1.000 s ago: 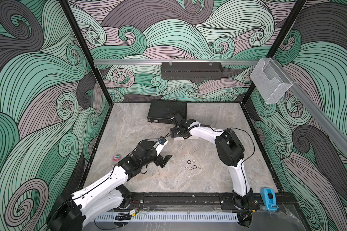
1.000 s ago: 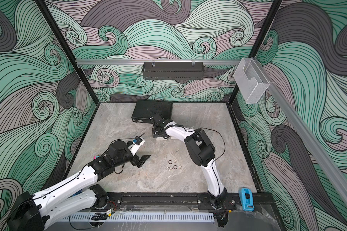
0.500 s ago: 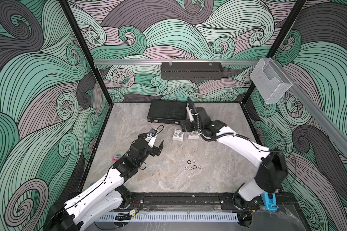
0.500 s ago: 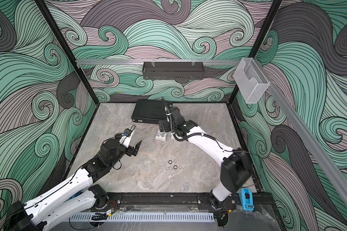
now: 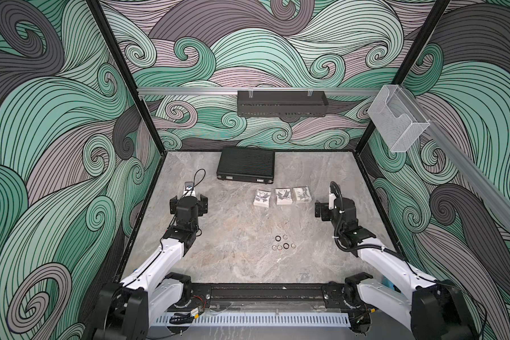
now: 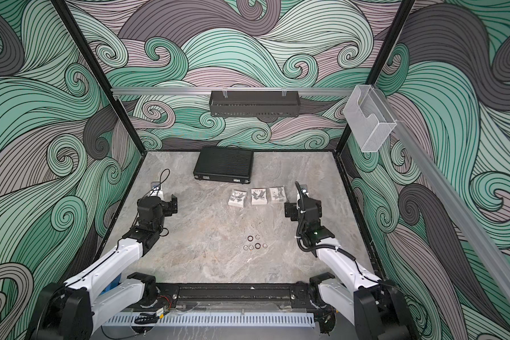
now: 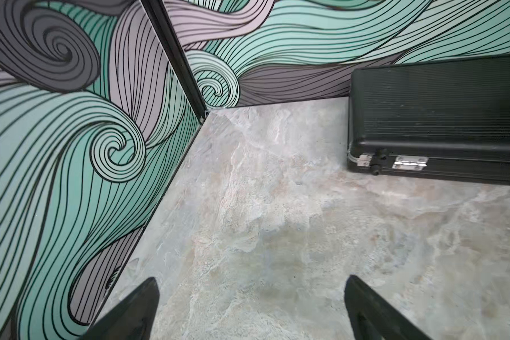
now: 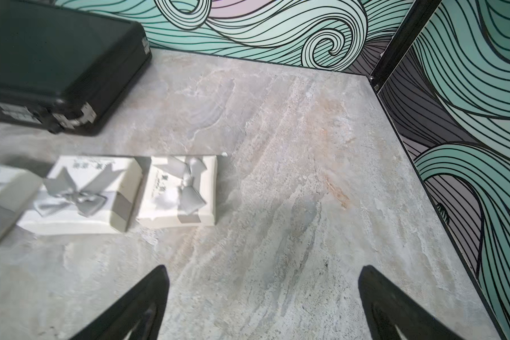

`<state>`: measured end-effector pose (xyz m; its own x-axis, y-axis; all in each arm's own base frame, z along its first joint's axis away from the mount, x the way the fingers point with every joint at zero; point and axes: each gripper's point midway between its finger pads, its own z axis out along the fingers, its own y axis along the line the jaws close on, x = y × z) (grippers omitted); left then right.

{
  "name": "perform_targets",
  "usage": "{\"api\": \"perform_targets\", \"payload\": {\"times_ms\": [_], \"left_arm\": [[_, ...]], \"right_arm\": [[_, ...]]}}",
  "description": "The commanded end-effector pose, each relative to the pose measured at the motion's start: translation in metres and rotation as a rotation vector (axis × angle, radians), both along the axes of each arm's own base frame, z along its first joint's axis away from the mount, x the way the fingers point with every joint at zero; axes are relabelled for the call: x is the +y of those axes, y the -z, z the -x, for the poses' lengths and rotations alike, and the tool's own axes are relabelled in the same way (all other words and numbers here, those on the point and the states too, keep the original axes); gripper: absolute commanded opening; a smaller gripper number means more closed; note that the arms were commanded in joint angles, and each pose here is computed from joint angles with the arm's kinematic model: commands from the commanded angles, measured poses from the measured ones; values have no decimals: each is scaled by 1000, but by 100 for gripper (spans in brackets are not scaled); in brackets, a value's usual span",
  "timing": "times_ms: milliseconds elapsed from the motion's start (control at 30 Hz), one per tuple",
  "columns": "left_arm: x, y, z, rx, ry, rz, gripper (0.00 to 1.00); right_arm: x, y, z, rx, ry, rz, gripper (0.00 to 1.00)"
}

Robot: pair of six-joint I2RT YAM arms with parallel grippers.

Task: Take the rings out of the lift-off lid box
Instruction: Reset both arms

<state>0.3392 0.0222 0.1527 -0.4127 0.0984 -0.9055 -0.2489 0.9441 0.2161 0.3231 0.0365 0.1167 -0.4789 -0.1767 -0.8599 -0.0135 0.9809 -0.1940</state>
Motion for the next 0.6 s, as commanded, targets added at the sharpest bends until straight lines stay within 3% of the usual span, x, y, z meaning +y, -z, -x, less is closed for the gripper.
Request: {"api": "perform_targets", "payload": {"times_ms": [0, 400, 500, 567], "left_arm": [[2, 3, -17, -56, 5, 65, 99], [8, 52, -55, -9, 37, 87, 99], [22, 65, -57, 4, 23, 197, 99], [25, 66, -57, -18, 29, 208, 99]], "right_arm": [[-11, -23, -11, -165, 20, 69, 100], [-25, -8, -39, -180, 55, 26, 100], [-28, -8, -52, -189, 57, 23, 100], [-30, -3, -58, -176, 54, -26, 100]]}}
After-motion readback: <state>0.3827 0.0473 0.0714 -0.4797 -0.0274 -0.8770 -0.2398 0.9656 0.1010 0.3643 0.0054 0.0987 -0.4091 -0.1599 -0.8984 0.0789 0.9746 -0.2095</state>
